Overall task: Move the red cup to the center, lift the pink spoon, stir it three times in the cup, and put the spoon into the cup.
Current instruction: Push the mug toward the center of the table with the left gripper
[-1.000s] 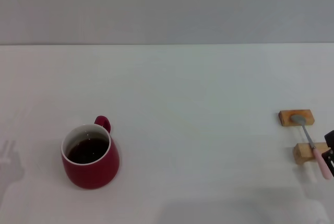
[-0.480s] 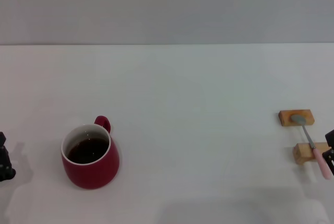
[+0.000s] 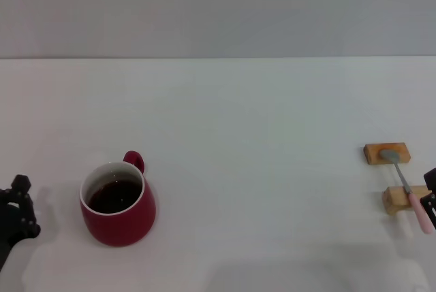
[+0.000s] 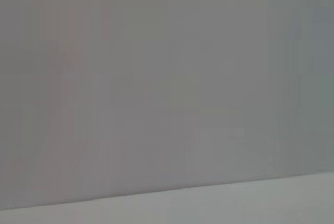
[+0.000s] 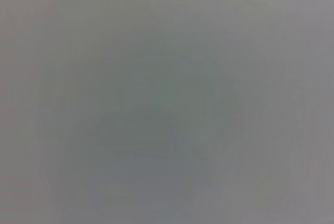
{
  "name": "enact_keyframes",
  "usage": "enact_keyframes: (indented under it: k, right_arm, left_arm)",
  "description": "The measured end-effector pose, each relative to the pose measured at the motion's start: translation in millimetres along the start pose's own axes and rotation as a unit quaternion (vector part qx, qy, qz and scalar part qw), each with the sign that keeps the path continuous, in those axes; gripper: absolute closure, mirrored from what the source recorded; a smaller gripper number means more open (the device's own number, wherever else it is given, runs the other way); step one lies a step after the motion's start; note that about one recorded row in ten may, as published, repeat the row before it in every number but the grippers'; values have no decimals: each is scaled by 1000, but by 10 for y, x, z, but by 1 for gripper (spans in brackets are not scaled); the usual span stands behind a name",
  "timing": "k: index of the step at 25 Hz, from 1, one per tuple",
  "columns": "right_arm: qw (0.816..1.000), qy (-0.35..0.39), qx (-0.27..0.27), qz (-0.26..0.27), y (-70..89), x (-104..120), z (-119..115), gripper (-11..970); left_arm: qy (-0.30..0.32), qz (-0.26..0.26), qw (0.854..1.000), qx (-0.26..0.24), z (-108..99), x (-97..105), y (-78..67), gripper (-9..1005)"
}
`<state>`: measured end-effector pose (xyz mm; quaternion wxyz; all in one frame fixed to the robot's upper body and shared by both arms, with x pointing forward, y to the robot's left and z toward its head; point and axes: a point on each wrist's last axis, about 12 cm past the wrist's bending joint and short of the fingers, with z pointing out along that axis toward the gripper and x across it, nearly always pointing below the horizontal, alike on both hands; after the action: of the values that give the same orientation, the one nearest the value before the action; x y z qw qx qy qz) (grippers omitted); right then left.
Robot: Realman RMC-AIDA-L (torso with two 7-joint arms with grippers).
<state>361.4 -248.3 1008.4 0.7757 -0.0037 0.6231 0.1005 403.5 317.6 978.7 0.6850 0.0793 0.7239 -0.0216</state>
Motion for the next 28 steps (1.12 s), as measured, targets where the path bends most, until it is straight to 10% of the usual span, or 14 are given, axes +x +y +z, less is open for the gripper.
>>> enact_keyframes:
  k: [28]
  right_arm:
    - [1000, 4, -6, 1, 16, 6, -18, 137]
  left_arm:
    - [-10, -21, 997, 74, 57, -32, -316, 998]
